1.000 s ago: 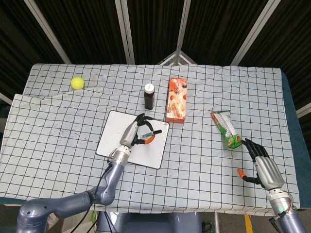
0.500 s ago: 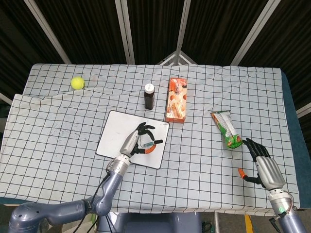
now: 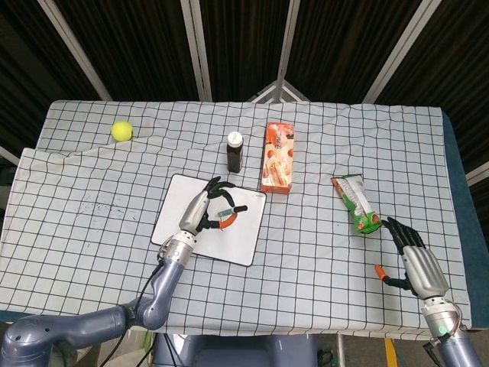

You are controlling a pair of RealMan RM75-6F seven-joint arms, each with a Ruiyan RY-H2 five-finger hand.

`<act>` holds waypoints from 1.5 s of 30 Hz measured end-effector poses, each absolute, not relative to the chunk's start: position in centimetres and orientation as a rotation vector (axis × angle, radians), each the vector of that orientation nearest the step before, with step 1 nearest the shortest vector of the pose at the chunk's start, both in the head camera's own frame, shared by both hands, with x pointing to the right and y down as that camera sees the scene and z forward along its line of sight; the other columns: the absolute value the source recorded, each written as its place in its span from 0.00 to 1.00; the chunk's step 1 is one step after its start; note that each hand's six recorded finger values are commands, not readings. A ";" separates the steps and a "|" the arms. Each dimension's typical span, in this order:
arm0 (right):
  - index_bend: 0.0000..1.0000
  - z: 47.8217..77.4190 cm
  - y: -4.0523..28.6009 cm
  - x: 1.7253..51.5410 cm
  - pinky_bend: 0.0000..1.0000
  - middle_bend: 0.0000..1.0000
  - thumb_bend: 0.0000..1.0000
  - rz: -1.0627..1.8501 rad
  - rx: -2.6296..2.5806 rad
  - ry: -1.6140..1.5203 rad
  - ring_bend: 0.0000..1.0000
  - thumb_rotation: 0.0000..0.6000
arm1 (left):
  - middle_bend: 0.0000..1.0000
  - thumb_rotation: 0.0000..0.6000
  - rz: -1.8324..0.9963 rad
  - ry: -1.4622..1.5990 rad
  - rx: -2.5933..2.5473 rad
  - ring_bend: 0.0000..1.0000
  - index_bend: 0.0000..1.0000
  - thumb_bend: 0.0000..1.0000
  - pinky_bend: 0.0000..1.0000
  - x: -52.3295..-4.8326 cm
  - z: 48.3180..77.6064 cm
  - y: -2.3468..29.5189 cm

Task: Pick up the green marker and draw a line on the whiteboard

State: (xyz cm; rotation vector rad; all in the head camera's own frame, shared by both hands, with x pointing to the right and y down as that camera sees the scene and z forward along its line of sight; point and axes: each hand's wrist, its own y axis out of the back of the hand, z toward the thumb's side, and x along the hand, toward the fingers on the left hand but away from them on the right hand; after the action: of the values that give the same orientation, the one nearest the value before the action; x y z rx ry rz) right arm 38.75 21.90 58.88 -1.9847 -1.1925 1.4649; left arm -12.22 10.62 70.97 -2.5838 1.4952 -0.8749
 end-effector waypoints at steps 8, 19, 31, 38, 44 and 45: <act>0.00 58.9 21.9 38.8 0.00 0.00 0.33 1.467 -1.988 -1.194 0.00 1.00 | 0.21 1.00 -0.914 1.454 -2.570 0.05 0.70 0.52 0.07 -11.7 72.2 9.2; 0.00 58.9 21.8 38.8 0.00 0.00 0.33 1.467 -1.991 -1.194 0.00 1.00 | 0.21 1.00 -0.940 1.453 -2.583 0.05 0.70 0.52 0.07 -10.9 73.4 9.2; 0.00 58.9 21.9 38.8 0.00 0.00 0.33 1.465 -1.990 -1.197 0.00 1.00 | 0.21 1.00 -0.947 1.446 -2.589 0.05 0.70 0.52 0.07 -10.5 73.8 9.4; 0.00 58.9 21.9 38.8 0.00 0.00 0.33 1.467 -1.995 -1.196 0.00 1.00 | 0.22 1.00 -0.971 1.444 -2.568 0.05 0.70 0.52 0.07 -11.1 74.4 9.4; 0.00 58.9 22.0 38.8 0.00 0.00 0.33 1.468 -1.997 -1.197 0.00 1.00 | 0.21 1.00 -1.018 1.462 -2.528 0.05 0.70 0.52 0.07 -12.9 75.2 9.2; 0.00 58.9 22.0 38.8 0.00 0.00 0.33 1.468 -1.996 -1.197 0.00 1.00 | 0.21 1.00 -1.024 1.466 -2.518 0.05 0.70 0.52 0.07 -13.2 75.3 9.2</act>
State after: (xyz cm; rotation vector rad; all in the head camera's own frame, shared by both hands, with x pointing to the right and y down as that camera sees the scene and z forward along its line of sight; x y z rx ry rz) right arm 38.79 21.97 58.91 -1.9964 -1.1966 1.4683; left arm -13.23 9.18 75.30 -2.5184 1.4657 -1.0245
